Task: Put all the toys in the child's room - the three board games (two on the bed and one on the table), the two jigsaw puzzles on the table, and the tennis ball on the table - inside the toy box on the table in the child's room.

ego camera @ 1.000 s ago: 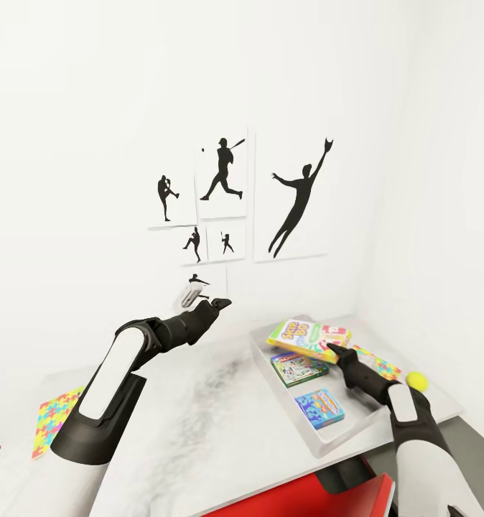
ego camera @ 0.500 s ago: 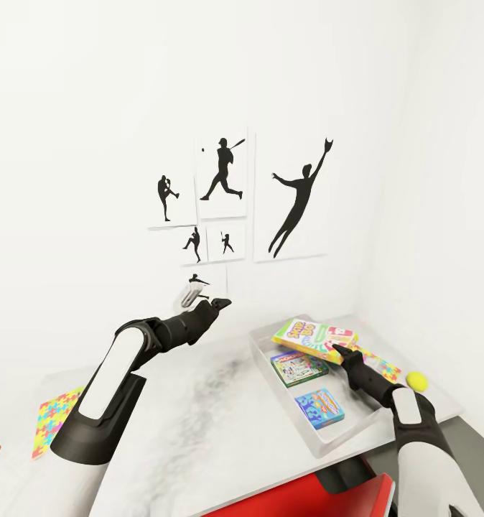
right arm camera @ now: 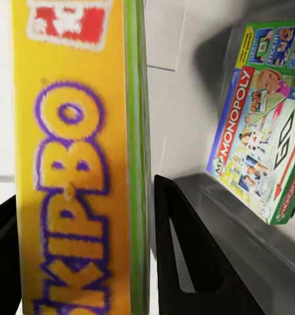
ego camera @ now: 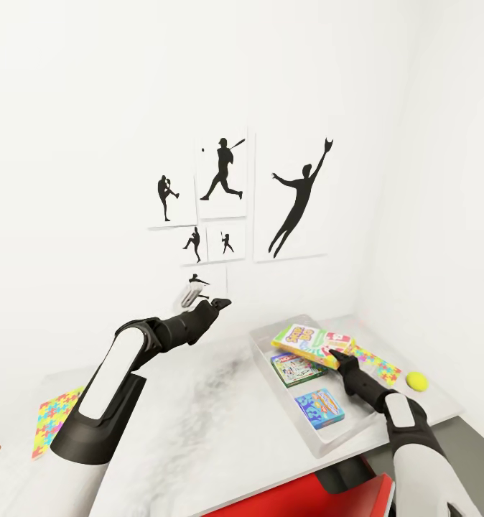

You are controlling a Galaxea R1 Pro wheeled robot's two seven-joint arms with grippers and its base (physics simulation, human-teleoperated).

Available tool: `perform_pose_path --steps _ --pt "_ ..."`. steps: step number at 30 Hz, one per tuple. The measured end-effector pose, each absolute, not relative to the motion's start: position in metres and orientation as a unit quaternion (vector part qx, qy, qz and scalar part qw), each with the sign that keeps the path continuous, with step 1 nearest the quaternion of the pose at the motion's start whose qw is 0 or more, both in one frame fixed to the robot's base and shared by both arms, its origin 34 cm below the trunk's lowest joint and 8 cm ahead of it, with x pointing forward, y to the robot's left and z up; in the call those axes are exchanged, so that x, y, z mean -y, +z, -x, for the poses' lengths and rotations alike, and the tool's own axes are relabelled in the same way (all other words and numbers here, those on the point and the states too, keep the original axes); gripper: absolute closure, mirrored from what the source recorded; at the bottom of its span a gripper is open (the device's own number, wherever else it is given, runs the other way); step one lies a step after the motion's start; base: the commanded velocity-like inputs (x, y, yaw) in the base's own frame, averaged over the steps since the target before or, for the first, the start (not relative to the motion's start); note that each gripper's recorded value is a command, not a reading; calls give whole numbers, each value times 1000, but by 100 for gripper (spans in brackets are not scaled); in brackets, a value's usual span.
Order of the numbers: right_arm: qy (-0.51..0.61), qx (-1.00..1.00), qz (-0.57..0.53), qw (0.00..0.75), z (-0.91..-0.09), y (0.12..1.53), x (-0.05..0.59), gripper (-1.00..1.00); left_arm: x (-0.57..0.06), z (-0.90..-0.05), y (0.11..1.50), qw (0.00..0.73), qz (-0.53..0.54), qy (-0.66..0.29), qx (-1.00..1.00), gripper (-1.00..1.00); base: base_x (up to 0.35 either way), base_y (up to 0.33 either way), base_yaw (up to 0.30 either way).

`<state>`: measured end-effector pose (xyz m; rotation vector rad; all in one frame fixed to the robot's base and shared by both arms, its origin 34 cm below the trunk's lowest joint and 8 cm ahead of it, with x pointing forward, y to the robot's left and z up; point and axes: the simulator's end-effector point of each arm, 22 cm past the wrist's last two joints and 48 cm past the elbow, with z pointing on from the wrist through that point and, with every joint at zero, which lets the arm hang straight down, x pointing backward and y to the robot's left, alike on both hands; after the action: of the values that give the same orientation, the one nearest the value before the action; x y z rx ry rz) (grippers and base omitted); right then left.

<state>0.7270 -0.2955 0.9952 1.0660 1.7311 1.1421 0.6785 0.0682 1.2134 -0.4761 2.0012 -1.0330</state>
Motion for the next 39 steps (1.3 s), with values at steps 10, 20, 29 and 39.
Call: perform_pose_path --steps 10,20,29,39 --pt "451 -683 -423 388 -727 989 289 100 -68 -679 1213 408 189 -410 -794 -100 0 0 0" --pt "451 -683 -425 387 -729 989 289 100 -68 -678 1213 407 189 -410 -794 -100 0 0 0" --pt "446 -687 -428 382 -728 986 288 100 -68 -679 1213 407 189 -410 -794 -100 0 0 0" --pt "446 -691 -431 370 -726 977 282 100 -69 -679 1213 408 189 -410 -794 -100 0 0 0"
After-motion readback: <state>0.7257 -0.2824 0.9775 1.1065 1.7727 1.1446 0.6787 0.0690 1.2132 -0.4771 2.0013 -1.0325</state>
